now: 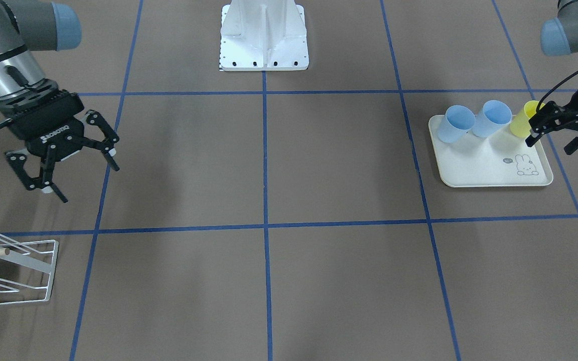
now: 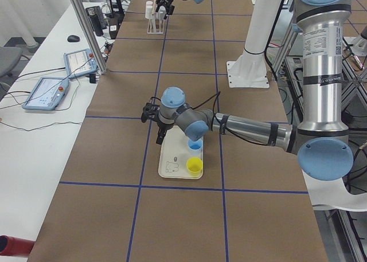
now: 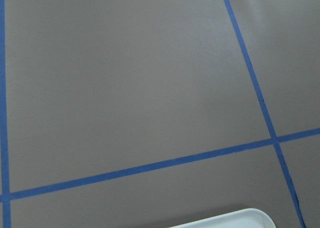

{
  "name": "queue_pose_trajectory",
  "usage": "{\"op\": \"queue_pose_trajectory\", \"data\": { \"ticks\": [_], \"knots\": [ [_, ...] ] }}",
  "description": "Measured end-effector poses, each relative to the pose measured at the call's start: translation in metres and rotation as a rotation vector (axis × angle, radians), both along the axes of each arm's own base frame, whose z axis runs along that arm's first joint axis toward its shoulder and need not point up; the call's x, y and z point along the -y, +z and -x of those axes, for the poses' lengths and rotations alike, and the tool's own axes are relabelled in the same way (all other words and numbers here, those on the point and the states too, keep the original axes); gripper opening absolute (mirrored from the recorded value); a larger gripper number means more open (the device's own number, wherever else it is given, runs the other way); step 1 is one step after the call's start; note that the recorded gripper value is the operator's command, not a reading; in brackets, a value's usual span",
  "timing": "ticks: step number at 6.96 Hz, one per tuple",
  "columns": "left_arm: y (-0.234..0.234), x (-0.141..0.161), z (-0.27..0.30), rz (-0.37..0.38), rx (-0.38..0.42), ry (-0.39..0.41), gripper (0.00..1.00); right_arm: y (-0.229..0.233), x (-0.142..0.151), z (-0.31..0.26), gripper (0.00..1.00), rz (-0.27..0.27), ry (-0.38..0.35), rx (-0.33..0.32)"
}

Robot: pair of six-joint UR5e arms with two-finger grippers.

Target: Transfer IKEA cup to right arm and place on rack

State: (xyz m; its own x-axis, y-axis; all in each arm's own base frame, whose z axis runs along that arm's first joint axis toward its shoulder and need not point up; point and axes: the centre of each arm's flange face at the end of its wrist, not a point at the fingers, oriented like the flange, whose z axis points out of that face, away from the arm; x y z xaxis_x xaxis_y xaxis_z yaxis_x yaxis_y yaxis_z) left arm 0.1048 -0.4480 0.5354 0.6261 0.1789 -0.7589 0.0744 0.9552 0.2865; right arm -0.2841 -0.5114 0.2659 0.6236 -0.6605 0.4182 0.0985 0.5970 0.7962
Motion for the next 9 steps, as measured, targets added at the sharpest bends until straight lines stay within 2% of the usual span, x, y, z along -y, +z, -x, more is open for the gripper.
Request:
{"op": "queue_pose_trajectory", "data": {
  "ticks": [2, 4, 6, 8, 9],
  "knots": [
    [0.045, -0.060, 0.023, 0.018, 0.059, 0.009, 1.00, -0.062, -0.010, 0.048, 1.00, 0.119, -0.056, -0.061],
    [0.086, -0.110, 0.044, 0.020, 0.108, 0.047, 1.00, -0.105, -0.026, 0.075, 1.00, 0.182, -0.090, -0.104],
    [0.112, -0.126, 0.047, 0.034, 0.128, 0.067, 1.00, -0.111, -0.033, 0.083, 1.00, 0.194, -0.098, -0.109],
    [0.128, -0.114, 0.035, 0.042, 0.139, 0.080, 1.00, -0.112, -0.034, 0.085, 1.00, 0.195, -0.099, -0.110],
    [0.132, -0.108, 0.029, 0.042, 0.139, 0.087, 0.91, -0.112, -0.034, 0.085, 1.00, 0.194, -0.099, -0.111]
  ]
}}
